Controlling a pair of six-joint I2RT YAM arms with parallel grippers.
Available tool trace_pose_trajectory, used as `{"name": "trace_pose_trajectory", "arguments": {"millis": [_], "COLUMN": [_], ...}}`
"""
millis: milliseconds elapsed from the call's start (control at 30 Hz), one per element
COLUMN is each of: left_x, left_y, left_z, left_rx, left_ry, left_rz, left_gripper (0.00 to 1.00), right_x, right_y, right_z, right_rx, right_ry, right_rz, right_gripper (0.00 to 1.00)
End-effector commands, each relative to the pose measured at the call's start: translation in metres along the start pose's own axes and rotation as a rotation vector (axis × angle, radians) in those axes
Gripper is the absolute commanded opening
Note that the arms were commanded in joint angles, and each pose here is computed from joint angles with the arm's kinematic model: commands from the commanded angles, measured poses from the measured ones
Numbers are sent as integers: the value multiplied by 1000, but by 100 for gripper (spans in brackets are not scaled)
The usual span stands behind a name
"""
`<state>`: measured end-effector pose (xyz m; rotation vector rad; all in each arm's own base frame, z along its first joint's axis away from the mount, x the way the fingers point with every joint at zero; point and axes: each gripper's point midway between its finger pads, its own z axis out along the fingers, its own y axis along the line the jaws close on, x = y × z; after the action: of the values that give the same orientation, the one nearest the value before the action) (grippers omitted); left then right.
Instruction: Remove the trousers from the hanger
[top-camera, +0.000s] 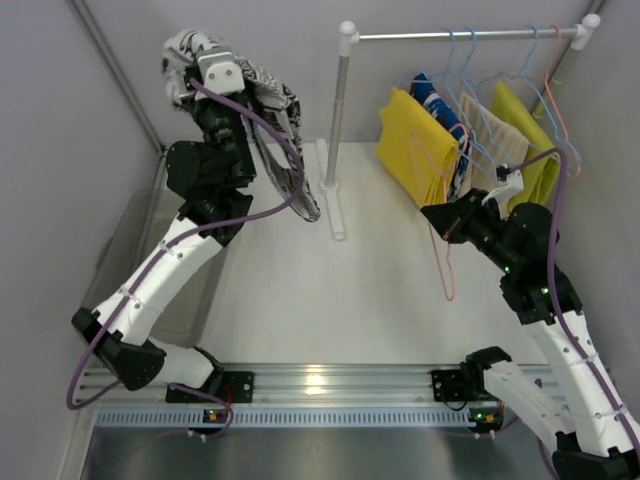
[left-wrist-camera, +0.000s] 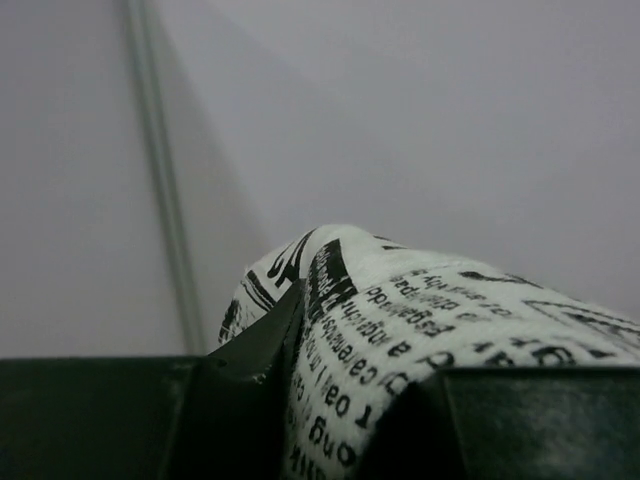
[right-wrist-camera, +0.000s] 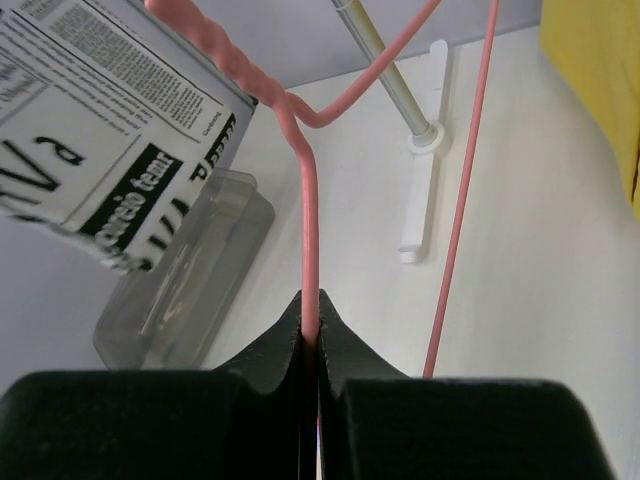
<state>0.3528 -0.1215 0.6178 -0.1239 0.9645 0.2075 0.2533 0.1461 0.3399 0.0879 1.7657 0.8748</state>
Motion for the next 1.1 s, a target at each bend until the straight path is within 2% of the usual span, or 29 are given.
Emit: {"name": "trace_pose_trajectory", "arguments": {"millis": [0, 100, 167, 333, 367, 533, 567, 633, 667, 733, 867, 1000, 1033, 1067], "left_x": [-25, -3, 19, 35, 47, 42, 54, 48, 62, 60, 103, 145, 148, 168], "left_y": [90, 126, 164, 234, 255, 304, 306, 316, 317, 321, 325, 321, 318, 316], "left_z": [-24, -35, -37, -78, -88, -143, -152, -173, -180, -196, -219, -226, -224, -225], "left_rx": [-224, -276, -370, -519, -575, -703, -706, -728, -720, -724, -709, -649, -637, -607], "left_ry": [-96, -67, 23, 76, 123, 130, 148, 143, 169, 168, 268, 327, 302, 337], "left_rz": [79, 147, 217, 253, 309, 409, 437, 495, 528, 577, 672, 753, 757, 794], "left_gripper": [0, 0, 0, 0, 0, 0, 0, 0, 0, 0, 0, 0, 0, 0], "right_x": [-28, -29, -30, -28, -28, -30, -31, -31, -31, -29, -27, -24, -24, -23], "right_y": [31, 34, 34, 36, 36, 38, 39, 40, 41, 41, 40, 38, 38, 36], "right_z": [-7, -8, -7, -3, -1, 4, 6, 7, 9, 10, 12, 14, 14, 15], "right_rx": [-101, -110, -112, -122, -121, -125, -127, -128, -129, -128, -122, -112, -110, -105], "right_ry": [-77, -76, -71, -56, -51, -39, -37, -32, -28, -20, -6, 7, 9, 11], "right_rz": [-68, -85, -87, -91, -93, -102, -102, -99, -97, -95, -95, -94, -92, -92], "right_gripper": [0, 0, 0, 0, 0, 0, 0, 0, 0, 0, 0, 0, 0, 0]}}
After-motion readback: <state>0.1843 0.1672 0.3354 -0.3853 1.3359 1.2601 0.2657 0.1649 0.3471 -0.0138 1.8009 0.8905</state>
